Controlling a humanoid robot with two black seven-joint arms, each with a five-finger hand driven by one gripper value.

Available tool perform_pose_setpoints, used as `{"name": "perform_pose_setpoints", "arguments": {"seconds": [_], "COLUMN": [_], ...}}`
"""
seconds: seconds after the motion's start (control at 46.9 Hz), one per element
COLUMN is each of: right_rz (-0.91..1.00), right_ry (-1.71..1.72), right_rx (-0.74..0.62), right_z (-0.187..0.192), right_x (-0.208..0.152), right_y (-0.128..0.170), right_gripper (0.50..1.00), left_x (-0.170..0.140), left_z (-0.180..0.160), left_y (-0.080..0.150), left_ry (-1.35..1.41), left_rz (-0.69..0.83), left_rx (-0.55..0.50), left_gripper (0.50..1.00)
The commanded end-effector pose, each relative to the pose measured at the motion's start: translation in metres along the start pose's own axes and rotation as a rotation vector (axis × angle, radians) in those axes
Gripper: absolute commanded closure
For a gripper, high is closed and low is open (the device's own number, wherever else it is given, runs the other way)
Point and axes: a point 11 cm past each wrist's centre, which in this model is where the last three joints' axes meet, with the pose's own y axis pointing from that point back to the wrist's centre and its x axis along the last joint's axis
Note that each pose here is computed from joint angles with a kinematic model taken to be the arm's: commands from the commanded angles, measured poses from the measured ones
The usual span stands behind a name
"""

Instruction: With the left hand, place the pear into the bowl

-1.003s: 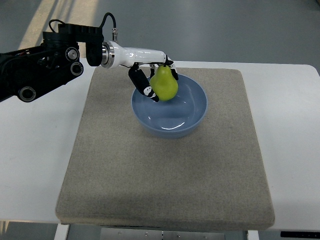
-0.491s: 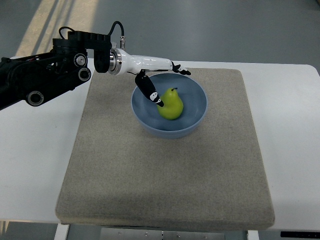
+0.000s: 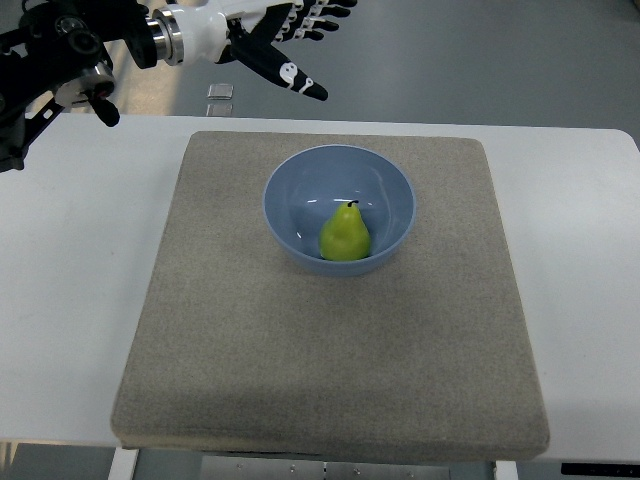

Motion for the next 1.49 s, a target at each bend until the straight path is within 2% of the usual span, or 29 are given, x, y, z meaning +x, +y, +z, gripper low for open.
{"name": "perform_pose_setpoints", "arguments": {"seconds": [0.0, 0.235, 0.405, 0.683, 0.982, 1.131, 1.473], "right_rz": [0.000, 0.000, 0.000, 0.000, -0.002, -0.002, -0.028], "right_ry": [0.001, 0.001, 0.001, -0.005, -0.008, -0.008, -0.009], "right_rx": [0.000, 0.000, 0.000, 0.002, -0.004, -0.004, -0.018], "right_z": [0.000, 0.000, 0.000, 0.000, 0.003, 0.003, 0.011], "right_x": [0.000, 0.000, 0.000, 0.000, -0.001, -0.001, -0.007], "right_y": [0.000, 0.000, 0.000, 0.000, 0.000, 0.000, 0.000], "right_gripper": [0.574, 0.574, 0.574, 0.574, 0.574, 0.574, 0.574], "left_x": [0.016, 0.050, 0.042, 0.031, 0.028, 0.018, 0.014], "left_z": [-0.015, -0.074, -0.104, -0.111, -0.125, -0.141, -0.154], "left_y": [0.010, 0.046, 0.055, 0.057, 0.067, 0.071, 0.080], "left_ry": [0.091, 0.467, 0.606, 0.747, 0.947, 1.012, 1.045], "left_rz": [0.059, 0.249, 0.285, 0.232, 0.257, 0.259, 0.273], "left_rx": [0.011, -0.004, -0.001, -0.047, -0.122, -0.086, -0.087], "left_gripper": [0.506, 0.506, 0.506, 0.506, 0.506, 0.506, 0.506]}}
